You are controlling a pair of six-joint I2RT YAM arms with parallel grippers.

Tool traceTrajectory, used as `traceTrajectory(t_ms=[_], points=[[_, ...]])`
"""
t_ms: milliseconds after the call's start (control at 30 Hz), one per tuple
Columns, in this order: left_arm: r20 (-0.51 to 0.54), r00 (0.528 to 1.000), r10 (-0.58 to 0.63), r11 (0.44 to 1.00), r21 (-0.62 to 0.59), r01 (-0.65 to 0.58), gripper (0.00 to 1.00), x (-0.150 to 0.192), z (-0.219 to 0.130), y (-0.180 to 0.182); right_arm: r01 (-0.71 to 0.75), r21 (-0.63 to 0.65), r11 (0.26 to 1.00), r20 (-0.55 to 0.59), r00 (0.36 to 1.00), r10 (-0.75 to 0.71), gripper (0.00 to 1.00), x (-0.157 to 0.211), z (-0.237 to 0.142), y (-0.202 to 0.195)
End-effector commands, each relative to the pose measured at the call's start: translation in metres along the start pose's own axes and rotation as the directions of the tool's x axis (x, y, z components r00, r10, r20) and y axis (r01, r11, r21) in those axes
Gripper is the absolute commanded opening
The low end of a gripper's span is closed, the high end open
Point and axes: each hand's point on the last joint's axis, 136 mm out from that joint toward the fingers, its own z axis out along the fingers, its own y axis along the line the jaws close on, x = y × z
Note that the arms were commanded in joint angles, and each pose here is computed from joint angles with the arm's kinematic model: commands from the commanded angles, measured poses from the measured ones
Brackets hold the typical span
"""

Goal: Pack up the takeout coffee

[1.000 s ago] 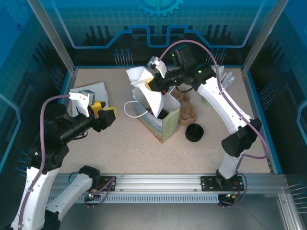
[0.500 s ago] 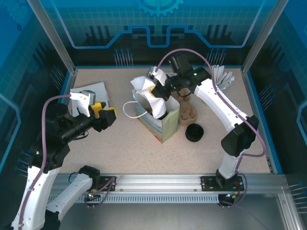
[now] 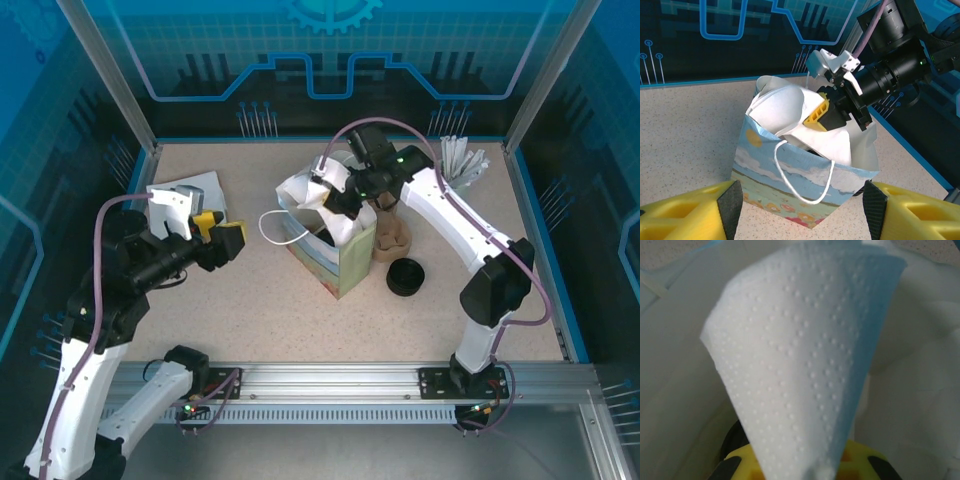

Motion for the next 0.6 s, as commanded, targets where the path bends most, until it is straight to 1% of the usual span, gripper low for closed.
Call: traceTrajectory(t_ms=[0,100,167,300,467,533,567], points=[[0.022,1.000,-0.007,1.000,0.019,0.007,0.68,-0.006,0.001,-0.004,0.035,-0.007,0.999,-0.097,0.995,-0.035,0.09,0.019,0.014,0.005],[0.023,1.000,-0.006,1.000,0.016,0.005,0.68,-0.007,0.002,-0.003,0.033,-0.014,0.999,-0.089,0.995,-0.034,0.19,0.015,0.012,0.007],[0.019,1.000,-0.007,1.000,0.015,0.007,0.68,-0.006,0.003,-0.003,0.032,-0.010,0.999,-0.070,0.997,-0.032,0.27,0.008,0.007,0.008],[0.022,1.000,-0.014,1.000,0.012,0.013,0.68,-0.008,0.004,-0.002,0.028,0.039,0.999,-0.044,0.999,-0.026,0.34,-0.005,-0.013,0.004],[0.039,0.999,-0.023,0.999,0.025,0.022,0.69,-0.014,0.005,-0.004,0.032,0.087,0.996,0.010,0.999,-0.033,0.48,-0.019,-0.045,0.007],[0.036,0.999,-0.030,0.999,0.025,0.029,0.69,-0.013,0.008,-0.003,0.028,0.101,0.995,0.030,0.999,-0.031,0.53,-0.023,-0.052,0.007],[0.035,0.999,-0.035,0.999,0.027,0.034,0.69,-0.013,0.009,-0.003,0.027,0.099,0.995,0.038,0.999,-0.031,0.53,-0.024,-0.053,0.008]])
